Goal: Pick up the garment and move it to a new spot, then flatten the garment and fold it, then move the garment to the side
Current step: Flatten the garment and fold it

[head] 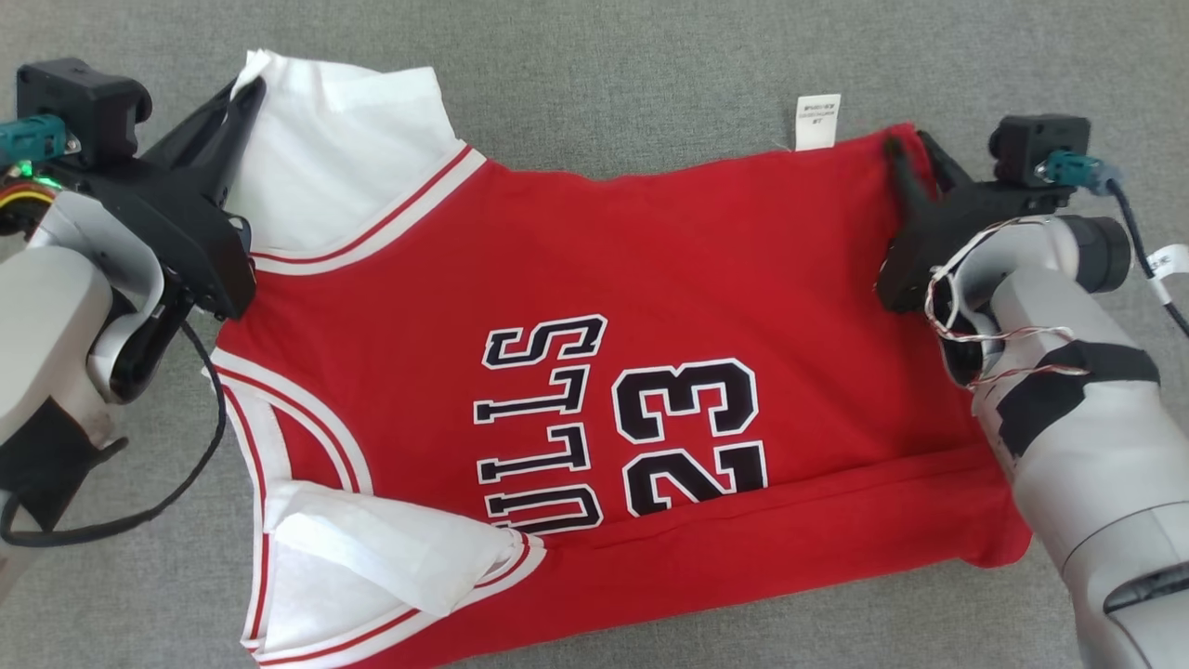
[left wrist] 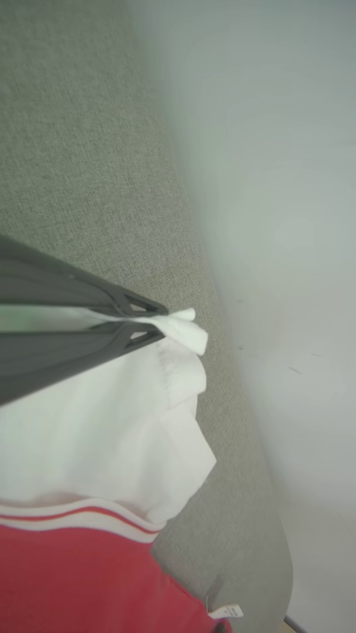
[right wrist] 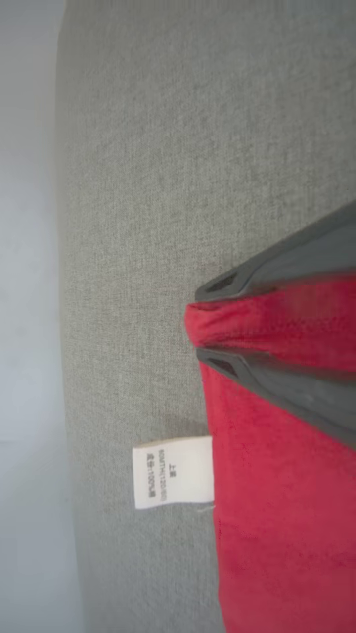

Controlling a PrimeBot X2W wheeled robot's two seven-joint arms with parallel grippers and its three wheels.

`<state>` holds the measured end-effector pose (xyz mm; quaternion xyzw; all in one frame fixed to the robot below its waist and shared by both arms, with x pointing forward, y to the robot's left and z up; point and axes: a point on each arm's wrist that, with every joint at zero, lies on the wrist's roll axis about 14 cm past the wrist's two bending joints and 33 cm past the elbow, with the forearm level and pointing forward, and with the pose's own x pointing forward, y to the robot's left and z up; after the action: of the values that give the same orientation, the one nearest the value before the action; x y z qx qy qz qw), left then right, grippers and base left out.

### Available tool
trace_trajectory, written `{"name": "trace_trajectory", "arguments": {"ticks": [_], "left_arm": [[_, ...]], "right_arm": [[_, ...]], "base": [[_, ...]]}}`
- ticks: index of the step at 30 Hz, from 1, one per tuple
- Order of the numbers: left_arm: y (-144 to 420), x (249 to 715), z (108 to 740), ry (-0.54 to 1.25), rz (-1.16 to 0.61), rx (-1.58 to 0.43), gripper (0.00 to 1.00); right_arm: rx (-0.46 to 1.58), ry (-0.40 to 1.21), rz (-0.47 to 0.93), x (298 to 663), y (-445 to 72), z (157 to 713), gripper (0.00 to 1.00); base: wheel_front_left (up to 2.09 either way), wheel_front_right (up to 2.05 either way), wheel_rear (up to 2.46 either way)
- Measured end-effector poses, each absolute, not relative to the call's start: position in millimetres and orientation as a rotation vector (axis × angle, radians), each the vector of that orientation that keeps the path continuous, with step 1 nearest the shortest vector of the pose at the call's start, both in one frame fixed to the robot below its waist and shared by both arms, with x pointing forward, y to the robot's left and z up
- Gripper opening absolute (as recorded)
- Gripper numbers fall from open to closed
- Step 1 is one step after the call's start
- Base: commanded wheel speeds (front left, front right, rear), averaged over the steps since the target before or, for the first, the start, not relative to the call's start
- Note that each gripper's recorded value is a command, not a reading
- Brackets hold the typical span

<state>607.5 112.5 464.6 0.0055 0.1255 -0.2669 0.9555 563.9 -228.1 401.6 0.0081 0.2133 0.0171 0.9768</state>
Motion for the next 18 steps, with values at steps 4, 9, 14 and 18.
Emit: {"name": "trace_trajectory", "arguments": {"ticks": [4, 9, 14, 18], "left_arm": [[112.2, 610.2, 465.0, 0.250, -0.539, -0.006, 0.00], [117.5, 619.2, 475.8, 0.206, -0.511, -0.040, 0.00], [118.2, 617.2, 488.7, 0.166, -0.509, -0.042, 0.00], [117.7, 603.5, 492.0, 0.153, -0.519, -0.054, 0.00]], "right_arm": [[0.015, 0.427, 0.018, 569.8, -232.6, 402.4, 0.00], [0.034, 0.337, -0.005, 587.1, -237.3, 422.0, 0.00], [0.047, 0.308, -0.006, 584.6, -234.1, 428.4, 0.00], [0.079, 0.289, -0.008, 572.6, -232.0, 430.1, 0.00]], "base": [[0.00, 0.00, 0.00], [0.00, 0.00, 0.00], [0.00, 0.00, 0.00], [0.00, 0.00, 0.00]]}}
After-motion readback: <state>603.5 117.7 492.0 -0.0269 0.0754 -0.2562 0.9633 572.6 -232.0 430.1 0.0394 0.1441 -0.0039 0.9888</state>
